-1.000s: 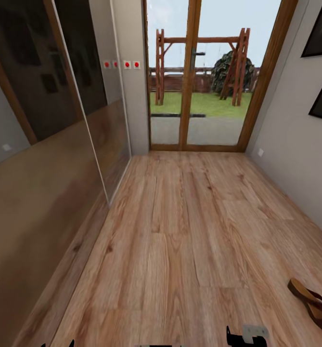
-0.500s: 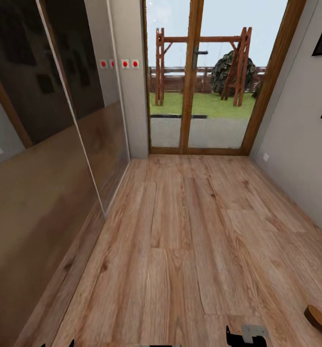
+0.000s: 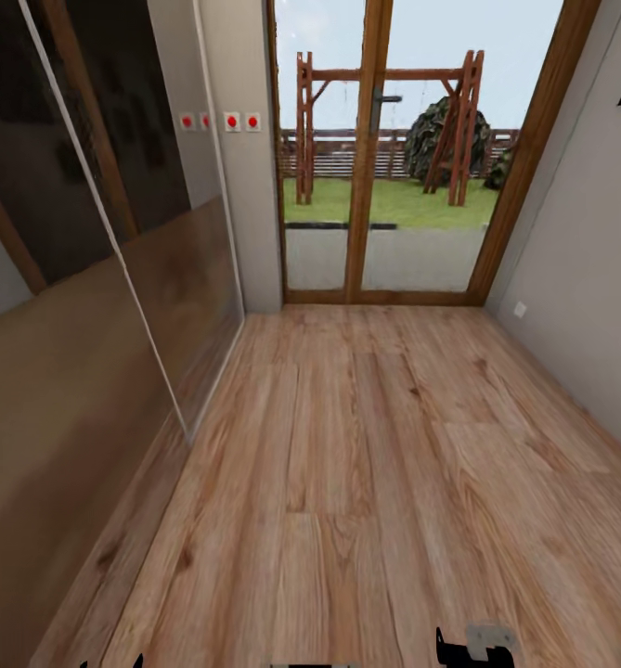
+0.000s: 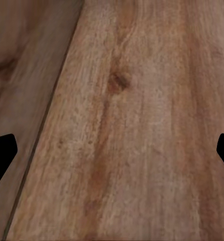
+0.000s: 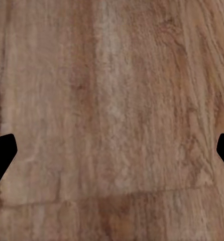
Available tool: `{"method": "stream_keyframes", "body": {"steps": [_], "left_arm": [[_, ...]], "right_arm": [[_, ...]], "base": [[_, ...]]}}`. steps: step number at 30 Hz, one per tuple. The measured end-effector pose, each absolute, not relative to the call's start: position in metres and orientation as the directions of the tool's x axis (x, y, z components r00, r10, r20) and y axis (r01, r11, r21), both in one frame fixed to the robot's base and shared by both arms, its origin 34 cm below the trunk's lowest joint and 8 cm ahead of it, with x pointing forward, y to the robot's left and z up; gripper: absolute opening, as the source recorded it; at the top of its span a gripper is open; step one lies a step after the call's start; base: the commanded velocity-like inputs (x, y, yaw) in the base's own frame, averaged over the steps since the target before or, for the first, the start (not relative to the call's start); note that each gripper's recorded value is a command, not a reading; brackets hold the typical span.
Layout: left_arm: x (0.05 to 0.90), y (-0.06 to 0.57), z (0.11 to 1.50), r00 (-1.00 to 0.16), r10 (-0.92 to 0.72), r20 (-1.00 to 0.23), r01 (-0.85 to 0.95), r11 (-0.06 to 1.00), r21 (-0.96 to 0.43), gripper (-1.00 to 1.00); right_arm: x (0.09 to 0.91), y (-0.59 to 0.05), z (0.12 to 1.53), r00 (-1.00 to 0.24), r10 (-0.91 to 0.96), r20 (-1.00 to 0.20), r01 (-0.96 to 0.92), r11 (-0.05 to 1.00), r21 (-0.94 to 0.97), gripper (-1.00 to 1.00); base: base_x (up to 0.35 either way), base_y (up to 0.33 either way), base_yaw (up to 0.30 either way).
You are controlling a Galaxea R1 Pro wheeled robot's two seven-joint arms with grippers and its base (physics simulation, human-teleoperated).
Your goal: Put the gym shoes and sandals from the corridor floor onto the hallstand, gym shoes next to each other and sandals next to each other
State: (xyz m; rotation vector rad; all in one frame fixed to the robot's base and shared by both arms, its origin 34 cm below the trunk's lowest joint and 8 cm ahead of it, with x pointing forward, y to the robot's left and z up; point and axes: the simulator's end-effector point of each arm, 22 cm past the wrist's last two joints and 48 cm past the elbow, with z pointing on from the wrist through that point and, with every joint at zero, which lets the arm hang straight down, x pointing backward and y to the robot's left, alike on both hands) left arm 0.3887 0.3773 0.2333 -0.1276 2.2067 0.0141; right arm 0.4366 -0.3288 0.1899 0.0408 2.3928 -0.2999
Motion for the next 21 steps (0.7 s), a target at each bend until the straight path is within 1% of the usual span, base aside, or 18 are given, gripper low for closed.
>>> {"method": "stream_keyframes", "body": {"steps": [4,8,13,21], "left_arm": [[0.3887,0.3773,0.2333,-0.591,-0.087,-0.802,-0.098,0.995,-0.036,1.0],[0.3887,0.3773,0.2333,-0.591,-0.087,-0.802,-0.098,0.995,-0.036,1.0],[0.3888,0.3771,0.2333,-0.592,-0.086,-0.802,-0.096,0.995,-0.036,1.0],[0.3887,0.3769,0.2332,-0.592,-0.084,-0.801,-0.094,0.995,-0.035,1.0]], "right_arm": [[0.4365,-0.3288,0.1898,-0.745,-0.054,-0.665,0.112,0.973,-0.204,1.0],[0.4364,-0.3289,0.1898,-0.745,-0.054,-0.665,0.112,0.972,-0.204,1.0],[0.4364,-0.3289,0.1898,-0.745,-0.054,-0.665,0.112,0.973,-0.204,1.0],[0.4364,-0.3288,0.1898,-0.745,-0.054,-0.665,0.112,0.973,-0.204,1.0]], "base": [[0.337,0.0,-0.129],[0.337,0.0,-0.201],[0.337,0.019,-0.25],[0.337,0.075,-0.272]]}}
